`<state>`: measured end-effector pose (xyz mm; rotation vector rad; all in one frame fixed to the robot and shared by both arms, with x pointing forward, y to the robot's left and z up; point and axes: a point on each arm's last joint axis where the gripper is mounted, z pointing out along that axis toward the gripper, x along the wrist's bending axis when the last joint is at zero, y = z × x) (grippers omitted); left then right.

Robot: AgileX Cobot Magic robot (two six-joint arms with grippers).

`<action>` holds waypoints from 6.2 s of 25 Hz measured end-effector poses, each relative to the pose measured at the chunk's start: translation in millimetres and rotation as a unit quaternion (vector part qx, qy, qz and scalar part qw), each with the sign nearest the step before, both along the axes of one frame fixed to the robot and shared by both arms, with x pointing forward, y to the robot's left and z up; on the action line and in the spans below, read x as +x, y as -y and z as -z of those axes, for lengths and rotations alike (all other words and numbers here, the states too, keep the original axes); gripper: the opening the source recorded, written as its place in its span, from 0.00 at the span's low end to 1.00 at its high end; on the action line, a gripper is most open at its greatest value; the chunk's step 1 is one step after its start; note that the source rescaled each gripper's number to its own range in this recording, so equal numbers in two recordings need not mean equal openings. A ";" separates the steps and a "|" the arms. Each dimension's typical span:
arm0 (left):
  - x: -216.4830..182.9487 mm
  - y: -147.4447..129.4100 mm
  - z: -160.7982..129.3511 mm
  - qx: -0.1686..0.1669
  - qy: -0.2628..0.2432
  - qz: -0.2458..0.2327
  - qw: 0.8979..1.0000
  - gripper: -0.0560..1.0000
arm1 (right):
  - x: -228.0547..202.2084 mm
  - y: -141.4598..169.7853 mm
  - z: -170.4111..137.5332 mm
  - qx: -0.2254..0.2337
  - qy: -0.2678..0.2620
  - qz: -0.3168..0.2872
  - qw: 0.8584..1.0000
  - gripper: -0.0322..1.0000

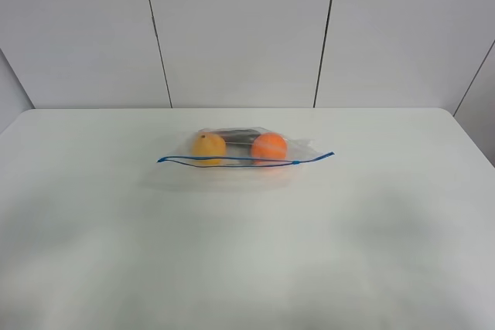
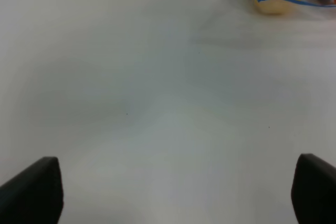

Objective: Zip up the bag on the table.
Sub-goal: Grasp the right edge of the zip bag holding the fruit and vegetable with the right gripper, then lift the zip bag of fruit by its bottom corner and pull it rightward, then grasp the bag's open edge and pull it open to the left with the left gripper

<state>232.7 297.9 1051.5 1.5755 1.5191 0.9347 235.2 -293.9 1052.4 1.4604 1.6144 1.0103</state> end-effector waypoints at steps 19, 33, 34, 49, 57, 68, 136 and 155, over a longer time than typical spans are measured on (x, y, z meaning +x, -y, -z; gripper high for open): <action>0.0 0.0 0.0 0.000 0.000 0.000 1.000 1.00 | 110.6 -8.1 -73.4 0.023 -0.162 -0.012 0.987 0.97; 0.0 0.0 0.0 0.000 0.000 0.000 1.000 1.00 | 333.7 -30.2 -17.2 0.143 -0.387 -0.049 0.910 0.97; 0.0 0.0 0.0 0.000 0.000 0.000 1.000 1.00 | 343.1 -29.5 -10.7 0.157 -0.397 -0.057 0.903 0.97; 0.0 0.0 0.0 0.000 0.000 0.000 1.000 1.00 | 401.6 -48.1 99.8 0.393 -0.508 -0.086 0.762 0.95; 0.0 0.0 0.0 0.000 0.000 0.000 1.000 1.00 | 401.1 -49.8 97.6 0.415 -0.520 -0.073 0.743 0.76; 0.0 0.0 0.0 0.000 0.000 0.000 1.000 1.00 | 400.1 -50.5 97.0 0.422 -0.527 -0.068 0.734 0.61; 0.0 0.0 0.0 0.000 0.000 0.000 1.000 1.00 | 405.3 -54.5 102.9 0.436 -0.501 -0.120 0.738 0.03; 97.2 -1.2 -109.6 0.008 -0.056 0.007 0.998 1.00 | 405.4 -54.6 102.8 0.433 -0.498 -0.126 0.740 0.03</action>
